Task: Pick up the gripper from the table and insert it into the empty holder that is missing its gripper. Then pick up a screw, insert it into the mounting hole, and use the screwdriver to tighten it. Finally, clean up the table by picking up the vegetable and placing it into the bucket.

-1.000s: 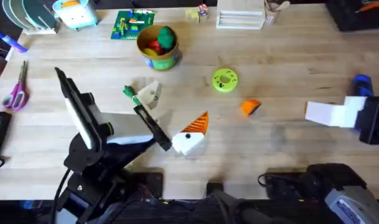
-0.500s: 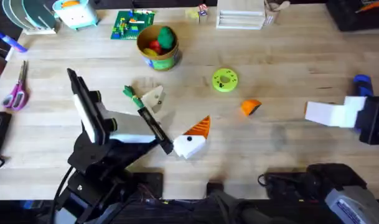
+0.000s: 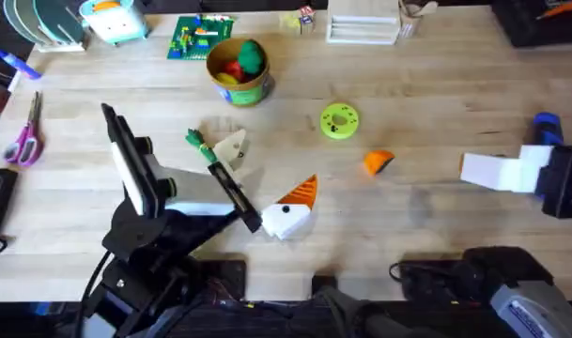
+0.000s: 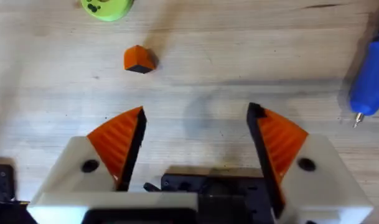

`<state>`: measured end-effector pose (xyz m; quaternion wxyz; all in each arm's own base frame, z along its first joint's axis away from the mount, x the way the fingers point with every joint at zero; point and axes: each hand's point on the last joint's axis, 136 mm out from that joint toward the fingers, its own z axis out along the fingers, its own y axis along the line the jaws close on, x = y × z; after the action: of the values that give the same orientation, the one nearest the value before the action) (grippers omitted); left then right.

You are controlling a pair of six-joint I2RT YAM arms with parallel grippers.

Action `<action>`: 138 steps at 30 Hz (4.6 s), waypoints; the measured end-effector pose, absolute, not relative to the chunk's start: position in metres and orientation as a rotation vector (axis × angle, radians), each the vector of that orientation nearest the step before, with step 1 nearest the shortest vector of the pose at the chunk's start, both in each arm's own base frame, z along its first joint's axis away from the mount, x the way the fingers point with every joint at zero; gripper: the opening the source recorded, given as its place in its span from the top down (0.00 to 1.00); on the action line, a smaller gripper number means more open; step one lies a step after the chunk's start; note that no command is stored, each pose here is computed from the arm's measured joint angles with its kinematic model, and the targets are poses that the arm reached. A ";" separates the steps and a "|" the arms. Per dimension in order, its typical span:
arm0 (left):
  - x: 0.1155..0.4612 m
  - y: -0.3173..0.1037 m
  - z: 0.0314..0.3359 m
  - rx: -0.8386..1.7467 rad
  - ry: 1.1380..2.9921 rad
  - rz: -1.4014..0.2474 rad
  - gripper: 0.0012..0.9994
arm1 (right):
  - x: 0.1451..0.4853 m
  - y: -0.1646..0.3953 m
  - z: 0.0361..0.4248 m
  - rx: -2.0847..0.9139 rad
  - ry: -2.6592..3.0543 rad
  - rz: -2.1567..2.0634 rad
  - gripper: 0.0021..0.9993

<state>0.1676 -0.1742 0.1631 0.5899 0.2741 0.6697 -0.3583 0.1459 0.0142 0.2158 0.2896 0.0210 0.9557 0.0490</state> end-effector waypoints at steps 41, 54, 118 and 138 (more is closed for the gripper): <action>0.168 -0.174 0.163 0.638 1.559 -0.834 0.01 | 0.215 0.110 0.109 -0.536 2.882 0.104 0.02; 0.168 -0.174 0.163 0.638 1.559 -0.834 0.01 | 0.219 0.111 0.086 -0.446 2.907 0.100 0.31; 0.168 -0.174 0.163 0.638 1.559 -0.834 0.01 | 0.228 0.271 0.180 -0.409 2.435 2.064 0.99; 0.171 -0.171 0.163 0.613 1.568 -0.818 0.01 | 0.224 0.293 0.178 -0.418 2.464 2.156 0.99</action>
<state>0.1713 -0.1714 0.1628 0.5933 0.2635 0.6744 -0.3518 0.2237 0.2934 0.1784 -0.0793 -0.1264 0.7441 0.6512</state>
